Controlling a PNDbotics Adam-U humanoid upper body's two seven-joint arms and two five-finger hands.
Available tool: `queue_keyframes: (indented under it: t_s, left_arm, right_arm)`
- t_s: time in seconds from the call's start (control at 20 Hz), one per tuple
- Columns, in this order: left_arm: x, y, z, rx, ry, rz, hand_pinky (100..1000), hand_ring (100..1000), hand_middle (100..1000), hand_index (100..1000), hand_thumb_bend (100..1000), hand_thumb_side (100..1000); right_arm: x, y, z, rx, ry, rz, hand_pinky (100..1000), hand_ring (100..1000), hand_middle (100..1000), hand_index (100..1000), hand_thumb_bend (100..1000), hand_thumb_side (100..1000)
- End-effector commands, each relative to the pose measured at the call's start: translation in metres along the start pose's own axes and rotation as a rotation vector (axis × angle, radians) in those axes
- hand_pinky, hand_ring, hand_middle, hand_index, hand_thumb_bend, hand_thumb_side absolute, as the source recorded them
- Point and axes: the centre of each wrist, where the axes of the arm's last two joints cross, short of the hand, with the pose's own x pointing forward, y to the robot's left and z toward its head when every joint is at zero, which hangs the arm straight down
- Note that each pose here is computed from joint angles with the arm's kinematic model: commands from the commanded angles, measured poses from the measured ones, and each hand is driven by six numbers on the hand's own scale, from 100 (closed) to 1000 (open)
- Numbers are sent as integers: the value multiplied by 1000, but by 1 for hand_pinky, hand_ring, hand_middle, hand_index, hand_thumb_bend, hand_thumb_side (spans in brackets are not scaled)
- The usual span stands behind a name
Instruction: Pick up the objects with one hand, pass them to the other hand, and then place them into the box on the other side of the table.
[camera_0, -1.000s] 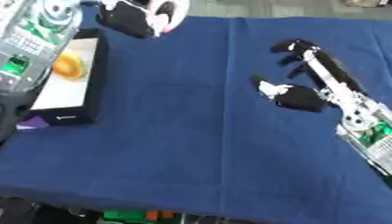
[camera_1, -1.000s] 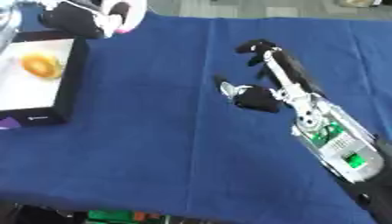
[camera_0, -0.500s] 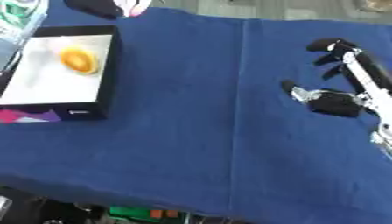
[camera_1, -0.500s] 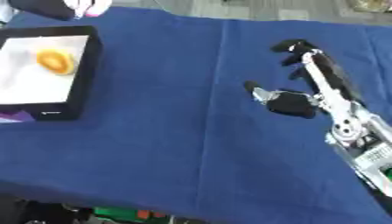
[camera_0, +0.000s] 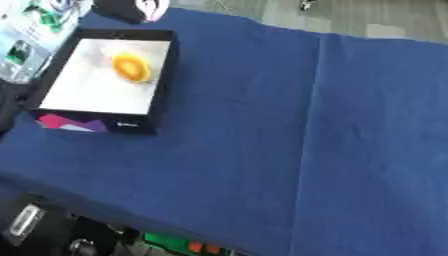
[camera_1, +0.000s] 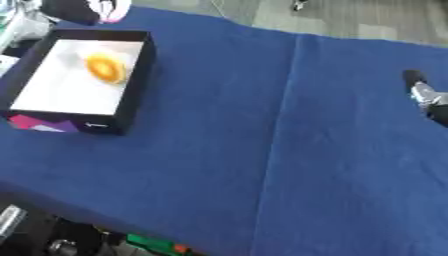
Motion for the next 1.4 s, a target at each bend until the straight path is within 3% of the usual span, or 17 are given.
queue_keyframes:
  t_s: [0.05, 0.5, 1.05, 1.15, 1.2, 1.25, 1.3, 1.35, 1.4]
  left_arm:
    - [-18, 14, -2, 53, 60, -7, 683, 507, 392, 418, 100, 245]
    - [-49, 7, -4, 48, 169, -31, 687, 521, 400, 426, 100, 248]
    - [-75, -10, -4, 21, 274, -51, 704, 546, 423, 465, 100, 258]
    - [-78, -12, -5, 12, 277, -49, 742, 582, 474, 533, 100, 266]
    - [-80, -13, -5, 6, 279, -48, 782, 633, 540, 628, 100, 272]
    - [-82, -14, -5, -1, 282, -48, 787, 642, 550, 642, 100, 273]
    - [-83, -15, -5, -9, 286, -51, 843, 739, 661, 754, 100, 280]
    - [-85, -16, -5, -21, 293, -56, 862, 767, 695, 781, 100, 303]
    - [-87, -17, -5, -28, 299, -63, 891, 812, 747, 842, 100, 651]
  right_arm:
    - [4, -20, -5, -88, -31, 14, 586, 746, 864, 814, 420, 336]
    - [-1, -43, -9, -240, -49, 36, 596, 746, 862, 816, 419, 315]
    - [-3, -47, -9, -260, -27, 71, 600, 743, 857, 818, 418, 327]
    - [-4, -48, -8, -264, -26, 71, 599, 743, 857, 818, 419, 325]
    - [-4, -48, -8, -265, -25, 71, 599, 742, 857, 818, 419, 322]
    - [-4, -48, -8, -267, -24, 70, 599, 742, 857, 818, 419, 322]
    - [-5, -48, -8, -268, -23, 70, 598, 742, 857, 818, 418, 321]
    - [-5, -48, -8, -268, -23, 68, 598, 742, 857, 818, 417, 321]
    - [-5, -48, -8, -269, -23, 67, 598, 741, 857, 818, 415, 321]
